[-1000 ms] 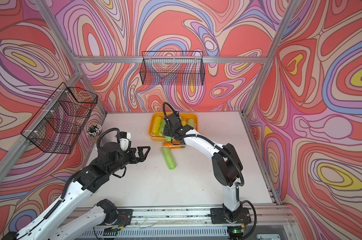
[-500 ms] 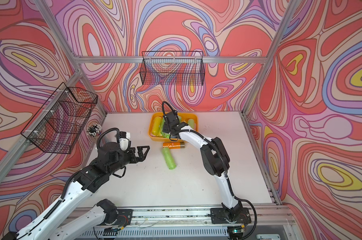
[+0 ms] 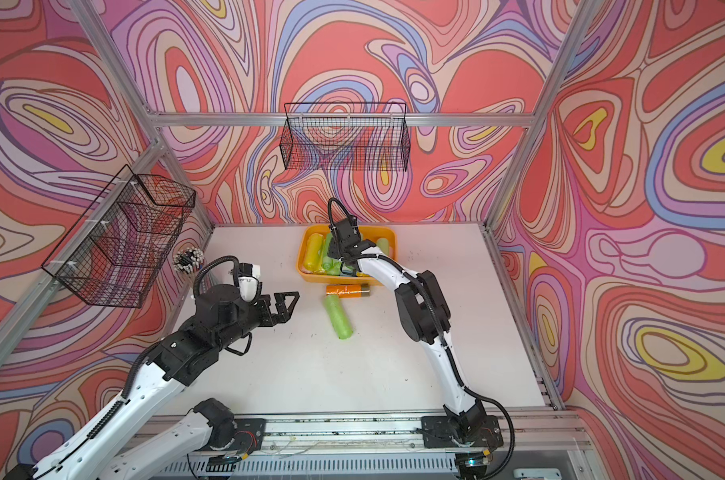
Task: Put the roll of trash bags into the storage box
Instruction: Place the roll of trash bags in the storage box, then pick up the roll of trash bags from the center of the board.
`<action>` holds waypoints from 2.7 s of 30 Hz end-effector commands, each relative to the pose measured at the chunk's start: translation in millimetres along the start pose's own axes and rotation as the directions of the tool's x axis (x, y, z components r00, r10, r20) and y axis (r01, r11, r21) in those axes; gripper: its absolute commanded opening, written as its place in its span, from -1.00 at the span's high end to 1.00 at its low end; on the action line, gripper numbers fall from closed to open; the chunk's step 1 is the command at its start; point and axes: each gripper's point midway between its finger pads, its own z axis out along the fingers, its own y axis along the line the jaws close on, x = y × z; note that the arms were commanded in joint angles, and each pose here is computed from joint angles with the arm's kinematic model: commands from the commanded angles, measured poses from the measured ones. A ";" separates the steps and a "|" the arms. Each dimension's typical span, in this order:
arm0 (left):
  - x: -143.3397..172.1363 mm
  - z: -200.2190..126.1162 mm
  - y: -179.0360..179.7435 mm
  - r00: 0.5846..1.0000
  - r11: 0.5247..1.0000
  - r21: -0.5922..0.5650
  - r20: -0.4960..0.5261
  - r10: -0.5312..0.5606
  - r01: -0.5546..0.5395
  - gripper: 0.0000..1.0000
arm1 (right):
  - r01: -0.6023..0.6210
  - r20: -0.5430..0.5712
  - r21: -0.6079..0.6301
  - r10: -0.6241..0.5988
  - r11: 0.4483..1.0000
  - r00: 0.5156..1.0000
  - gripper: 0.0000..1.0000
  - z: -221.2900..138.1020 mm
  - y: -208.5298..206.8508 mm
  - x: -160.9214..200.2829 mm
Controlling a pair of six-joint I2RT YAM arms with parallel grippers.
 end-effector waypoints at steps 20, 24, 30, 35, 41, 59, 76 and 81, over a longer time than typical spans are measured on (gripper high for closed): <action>1.6 -0.1 10.2 1.000 0.999 -0.035 0.014 0.010 -0.010 -1.00 | -0.053 -0.001 -0.180 0.054 0.982 0.999 -0.53 2.0 29.7 -15.7; 3.9 2.0 8.8 1.000 1.000 -0.024 0.006 0.002 -0.002 -1.00 | -0.037 0.023 -0.157 0.042 0.987 0.999 -0.70 -15.0 27.1 -25.5; 4.7 3.1 8.7 1.000 0.999 -0.035 -0.014 0.001 -0.002 -1.00 | 0.004 0.035 -0.132 0.001 0.991 0.999 -0.91 -45.5 22.8 -33.0; 2.4 3.3 2.7 0.999 1.000 -0.025 -0.040 0.009 -0.010 -1.00 | 0.008 0.054 -0.147 0.000 0.989 0.999 -0.93 -74.3 21.9 -37.9; 10.9 13.5 -4.3 0.992 1.000 -0.010 -0.124 -0.016 0.015 -1.00 | 0.034 0.088 -0.124 -0.023 0.992 0.996 -0.93 -118.7 9.5 -40.6; 78.1 83.4 -16.5 0.939 0.990 -0.026 -0.313 -0.143 0.142 -1.00 | 0.096 0.127 0.033 -0.099 0.995 0.987 -0.93 -277.9 -93.2 21.4; 85.4 113.7 -51.9 0.922 0.998 -0.061 -0.387 -0.019 -0.005 -1.00 | 0.039 0.192 0.001 -0.038 0.999 0.981 -0.94 -332.2 -146.8 78.6; 83.5 116.3 -42.5 0.935 0.992 -0.117 -0.356 -0.006 -0.038 -1.00 | -0.009 0.194 -0.032 0.015 0.999 0.981 -0.94 -339.0 -152.6 90.1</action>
